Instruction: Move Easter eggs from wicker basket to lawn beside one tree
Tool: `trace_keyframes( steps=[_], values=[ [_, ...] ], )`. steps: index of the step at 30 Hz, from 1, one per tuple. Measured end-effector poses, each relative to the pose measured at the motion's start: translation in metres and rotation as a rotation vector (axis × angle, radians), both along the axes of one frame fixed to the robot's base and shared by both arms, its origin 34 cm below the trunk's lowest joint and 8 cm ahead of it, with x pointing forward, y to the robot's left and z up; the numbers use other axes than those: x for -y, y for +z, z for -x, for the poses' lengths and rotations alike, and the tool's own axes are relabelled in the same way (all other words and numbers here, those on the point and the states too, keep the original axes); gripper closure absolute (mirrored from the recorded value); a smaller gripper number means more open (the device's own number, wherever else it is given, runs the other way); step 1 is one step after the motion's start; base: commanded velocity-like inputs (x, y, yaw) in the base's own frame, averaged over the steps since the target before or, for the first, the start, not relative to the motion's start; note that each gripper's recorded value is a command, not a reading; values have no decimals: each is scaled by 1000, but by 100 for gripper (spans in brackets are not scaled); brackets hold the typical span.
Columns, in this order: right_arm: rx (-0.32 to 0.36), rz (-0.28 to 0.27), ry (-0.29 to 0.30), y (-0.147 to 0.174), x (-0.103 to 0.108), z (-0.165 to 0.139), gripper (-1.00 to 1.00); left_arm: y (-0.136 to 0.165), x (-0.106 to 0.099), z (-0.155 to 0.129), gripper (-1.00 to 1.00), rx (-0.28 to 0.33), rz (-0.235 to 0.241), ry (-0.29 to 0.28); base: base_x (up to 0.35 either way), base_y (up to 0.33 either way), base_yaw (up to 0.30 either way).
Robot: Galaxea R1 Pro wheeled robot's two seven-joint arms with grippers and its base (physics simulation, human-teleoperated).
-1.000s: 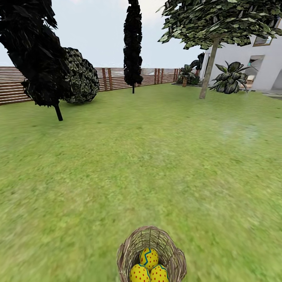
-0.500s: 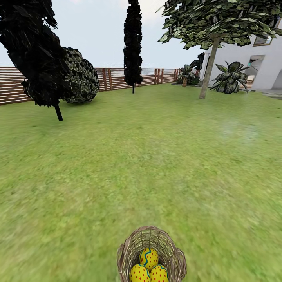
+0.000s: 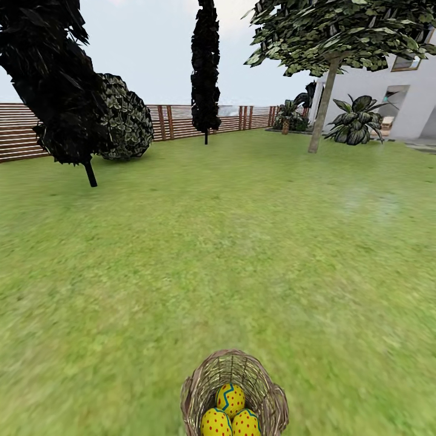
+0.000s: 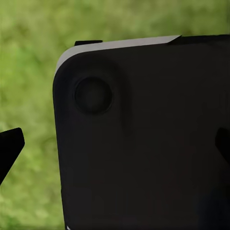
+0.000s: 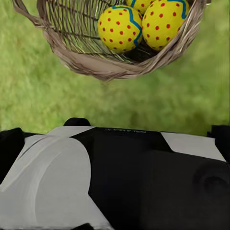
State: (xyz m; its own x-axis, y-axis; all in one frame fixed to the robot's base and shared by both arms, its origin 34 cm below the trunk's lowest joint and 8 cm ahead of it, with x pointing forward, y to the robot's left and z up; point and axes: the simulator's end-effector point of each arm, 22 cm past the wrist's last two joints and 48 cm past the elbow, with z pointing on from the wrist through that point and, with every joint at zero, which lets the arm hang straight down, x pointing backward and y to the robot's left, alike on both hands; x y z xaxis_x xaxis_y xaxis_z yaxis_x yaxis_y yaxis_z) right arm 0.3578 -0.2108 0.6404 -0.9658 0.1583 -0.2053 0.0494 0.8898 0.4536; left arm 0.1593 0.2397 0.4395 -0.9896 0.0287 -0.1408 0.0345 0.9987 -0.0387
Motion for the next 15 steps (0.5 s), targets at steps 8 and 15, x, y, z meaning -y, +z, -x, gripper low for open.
trace_keyframes(
  steps=[8, 15],
  values=[
    [-18, -34, -3, 4, -18, -10, -100, 0, 0, 0, -100, 0, 0, 0, 0, 0, 0],
    [-9, -37, 0, 7, -31, -22, -100, 0, 0, 0, -100, 0, 0, -1, 0, 0, 0]
  ],
)
